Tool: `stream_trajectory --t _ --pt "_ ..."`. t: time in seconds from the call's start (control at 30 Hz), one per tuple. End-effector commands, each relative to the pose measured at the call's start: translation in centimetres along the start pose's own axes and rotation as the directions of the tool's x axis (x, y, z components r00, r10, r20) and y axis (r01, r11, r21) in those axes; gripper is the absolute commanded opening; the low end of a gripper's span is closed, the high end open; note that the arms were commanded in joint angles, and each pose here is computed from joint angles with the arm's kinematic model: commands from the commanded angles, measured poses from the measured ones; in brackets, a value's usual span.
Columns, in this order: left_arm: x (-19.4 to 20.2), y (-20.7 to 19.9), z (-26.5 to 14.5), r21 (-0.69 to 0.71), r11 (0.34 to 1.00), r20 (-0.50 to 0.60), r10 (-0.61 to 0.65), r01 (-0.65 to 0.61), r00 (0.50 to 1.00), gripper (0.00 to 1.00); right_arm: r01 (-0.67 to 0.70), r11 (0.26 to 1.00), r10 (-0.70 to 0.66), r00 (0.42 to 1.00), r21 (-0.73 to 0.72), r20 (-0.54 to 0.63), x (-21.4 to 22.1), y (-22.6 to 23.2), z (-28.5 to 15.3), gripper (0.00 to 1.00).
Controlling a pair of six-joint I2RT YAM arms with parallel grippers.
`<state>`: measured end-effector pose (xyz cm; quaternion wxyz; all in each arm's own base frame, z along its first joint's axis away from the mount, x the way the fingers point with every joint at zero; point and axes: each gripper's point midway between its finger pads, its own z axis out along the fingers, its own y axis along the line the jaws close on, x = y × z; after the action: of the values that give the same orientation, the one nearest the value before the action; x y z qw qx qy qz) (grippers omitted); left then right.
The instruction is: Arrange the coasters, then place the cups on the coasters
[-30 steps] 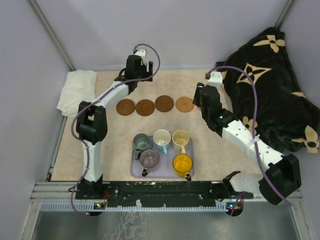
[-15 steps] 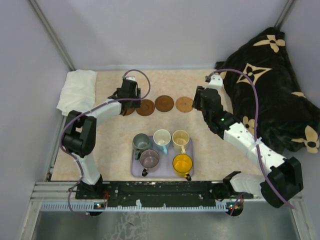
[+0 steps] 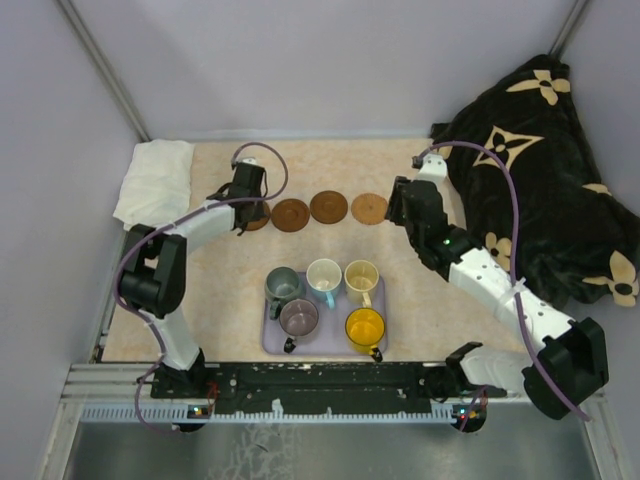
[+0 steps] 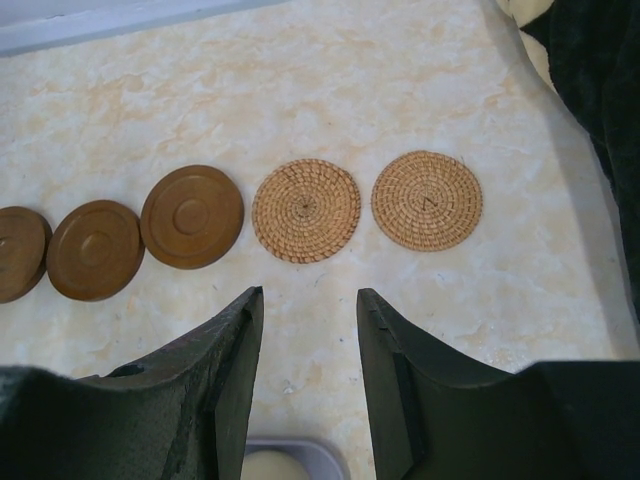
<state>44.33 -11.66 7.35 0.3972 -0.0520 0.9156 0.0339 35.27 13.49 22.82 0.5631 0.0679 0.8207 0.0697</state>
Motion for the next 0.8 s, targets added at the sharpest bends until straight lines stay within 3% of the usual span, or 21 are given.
stream_trajectory --t 0.0,0.77 --pt "0.1 0.7 0.1 -0.025 0.999 -0.039 -0.046 0.045 0.998 0.0 -0.045 0.999 0.045 0.997 -0.015 0.062 -2.2 0.1 -0.9 0.43" --pt "0.4 1.0 4.4 -0.035 0.997 -0.087 -0.075 0.072 0.993 0.0 -0.043 0.999 0.044 0.998 -0.01 0.051 -1.8 -0.1 -1.1 0.44"
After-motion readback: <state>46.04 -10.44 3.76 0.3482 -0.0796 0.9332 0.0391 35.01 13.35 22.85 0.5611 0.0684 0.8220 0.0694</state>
